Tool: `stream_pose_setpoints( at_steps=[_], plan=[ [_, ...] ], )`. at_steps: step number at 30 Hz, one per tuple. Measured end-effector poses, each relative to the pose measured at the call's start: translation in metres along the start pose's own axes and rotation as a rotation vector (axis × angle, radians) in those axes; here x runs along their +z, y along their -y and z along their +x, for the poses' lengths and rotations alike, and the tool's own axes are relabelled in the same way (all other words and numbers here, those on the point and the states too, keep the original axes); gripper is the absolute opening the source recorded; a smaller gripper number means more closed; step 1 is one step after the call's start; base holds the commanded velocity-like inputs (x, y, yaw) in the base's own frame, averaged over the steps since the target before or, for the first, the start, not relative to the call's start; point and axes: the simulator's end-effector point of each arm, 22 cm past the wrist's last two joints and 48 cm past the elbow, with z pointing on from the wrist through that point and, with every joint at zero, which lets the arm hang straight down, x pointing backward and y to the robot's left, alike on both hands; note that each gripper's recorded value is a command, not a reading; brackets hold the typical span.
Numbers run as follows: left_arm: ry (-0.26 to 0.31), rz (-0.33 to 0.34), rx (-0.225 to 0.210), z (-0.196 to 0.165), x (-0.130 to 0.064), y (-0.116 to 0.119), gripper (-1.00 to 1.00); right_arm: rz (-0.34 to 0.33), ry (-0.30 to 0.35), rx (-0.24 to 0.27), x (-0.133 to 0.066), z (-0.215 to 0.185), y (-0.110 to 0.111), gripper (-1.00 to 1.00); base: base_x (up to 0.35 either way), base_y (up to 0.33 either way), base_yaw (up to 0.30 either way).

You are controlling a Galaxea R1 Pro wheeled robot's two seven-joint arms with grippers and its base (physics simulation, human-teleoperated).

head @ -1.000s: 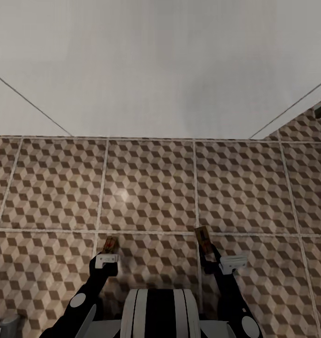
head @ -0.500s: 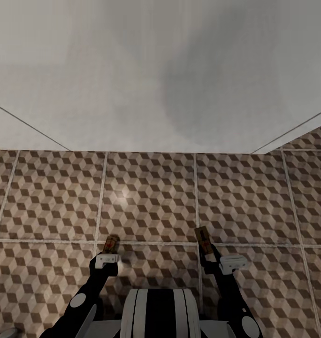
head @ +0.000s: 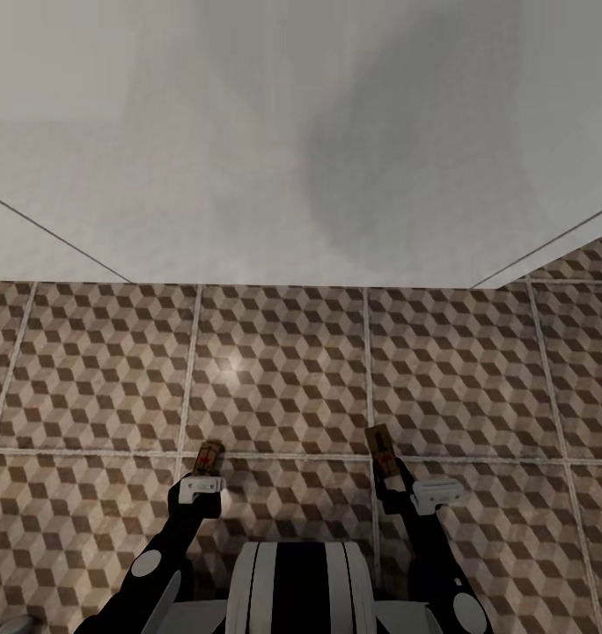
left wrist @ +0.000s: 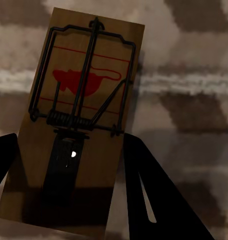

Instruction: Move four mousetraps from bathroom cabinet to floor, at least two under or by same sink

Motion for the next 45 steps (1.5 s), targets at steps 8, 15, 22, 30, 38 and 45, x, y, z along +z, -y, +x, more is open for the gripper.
stream_pose_setpoints(
  at_steps=[8,15,22,30,38,45],
  plan=[
    [-0.001,0.0,-0.001,0.0,0.0,0.001,-1.0,0.001,0.0,0.0,0.0,0.0,0.0,-1.0,0.0,0.0,0.0],
    [-0.002,0.003,0.002,0.001,0.0,0.002,-1.0,0.001,0.001,0.0,0.0,0.0,0.0,-1.0,0.0,0.0,0.0],
    [-0.003,0.003,0.0,0.001,0.001,0.003,-1.0,0.001,0.0,0.0,0.001,0.001,0.0,-1.0,0.0,0.0,0.0],
    [-0.01,0.002,-0.001,0.005,0.002,0.003,-1.0,0.001,-0.003,0.0,0.001,0.002,0.0,-1.0,0.0,0.0,0.0],
    [-0.021,0.001,-0.002,0.011,0.003,0.003,-1.0,0.001,-0.004,0.002,0.002,0.004,0.0,-1.0,0.0,0.0,0.0],
    [-0.024,0.001,-0.002,0.012,0.004,0.003,-1.0,0.001,-0.006,0.002,0.003,0.005,0.0,-1.0,0.0,0.0,0.0]
  ],
)
